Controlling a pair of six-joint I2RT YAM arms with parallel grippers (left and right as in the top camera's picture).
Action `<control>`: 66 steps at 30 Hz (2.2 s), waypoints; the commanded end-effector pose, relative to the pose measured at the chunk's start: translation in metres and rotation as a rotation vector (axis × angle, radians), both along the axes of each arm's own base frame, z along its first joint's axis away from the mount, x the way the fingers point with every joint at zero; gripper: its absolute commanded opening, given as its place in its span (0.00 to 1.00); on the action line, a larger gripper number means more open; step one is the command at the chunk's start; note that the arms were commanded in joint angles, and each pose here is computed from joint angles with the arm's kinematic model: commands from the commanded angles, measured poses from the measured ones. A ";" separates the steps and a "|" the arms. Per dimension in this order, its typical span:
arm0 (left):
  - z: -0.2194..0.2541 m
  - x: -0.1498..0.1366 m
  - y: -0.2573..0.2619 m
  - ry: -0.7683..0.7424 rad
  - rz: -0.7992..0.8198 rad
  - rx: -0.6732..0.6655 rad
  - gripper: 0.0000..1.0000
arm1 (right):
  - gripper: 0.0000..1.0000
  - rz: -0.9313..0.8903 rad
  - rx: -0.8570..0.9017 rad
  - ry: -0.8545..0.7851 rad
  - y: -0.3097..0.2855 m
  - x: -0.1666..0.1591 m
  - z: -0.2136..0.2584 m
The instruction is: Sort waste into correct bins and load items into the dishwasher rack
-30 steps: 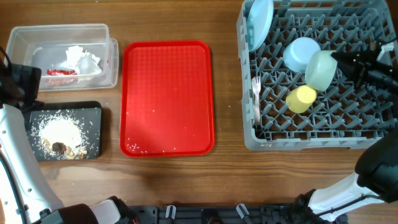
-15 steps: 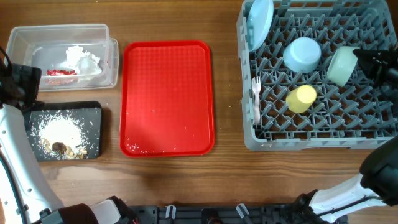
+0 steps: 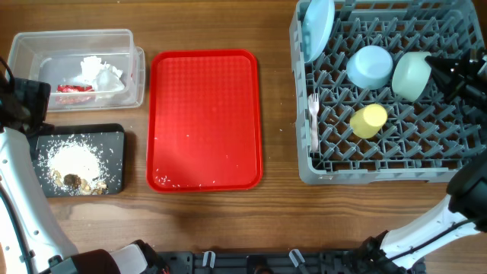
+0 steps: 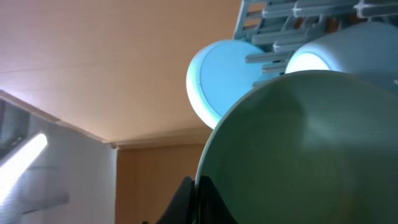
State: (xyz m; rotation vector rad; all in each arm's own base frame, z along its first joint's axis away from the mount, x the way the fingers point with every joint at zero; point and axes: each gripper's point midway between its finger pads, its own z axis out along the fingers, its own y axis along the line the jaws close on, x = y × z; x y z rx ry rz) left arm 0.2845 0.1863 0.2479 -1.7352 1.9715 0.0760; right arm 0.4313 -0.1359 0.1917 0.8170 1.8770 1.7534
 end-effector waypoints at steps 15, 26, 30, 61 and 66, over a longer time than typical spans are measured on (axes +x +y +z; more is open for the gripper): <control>-0.001 -0.001 0.002 0.000 0.018 -0.001 1.00 | 0.04 -0.158 -0.177 0.152 -0.033 0.007 -0.036; -0.001 -0.001 0.002 0.000 0.019 -0.001 1.00 | 0.42 -0.438 -0.610 0.395 -0.075 -0.041 -0.007; -0.001 -0.001 0.002 0.000 0.018 -0.001 1.00 | 0.49 -0.574 -0.766 0.504 -0.087 -0.079 0.020; -0.001 -0.001 0.002 0.000 0.019 -0.001 1.00 | 0.37 0.063 -1.147 0.029 0.203 -0.152 0.083; -0.001 -0.001 0.002 0.000 0.019 -0.001 1.00 | 0.40 0.136 -1.132 -0.053 0.230 -0.188 0.064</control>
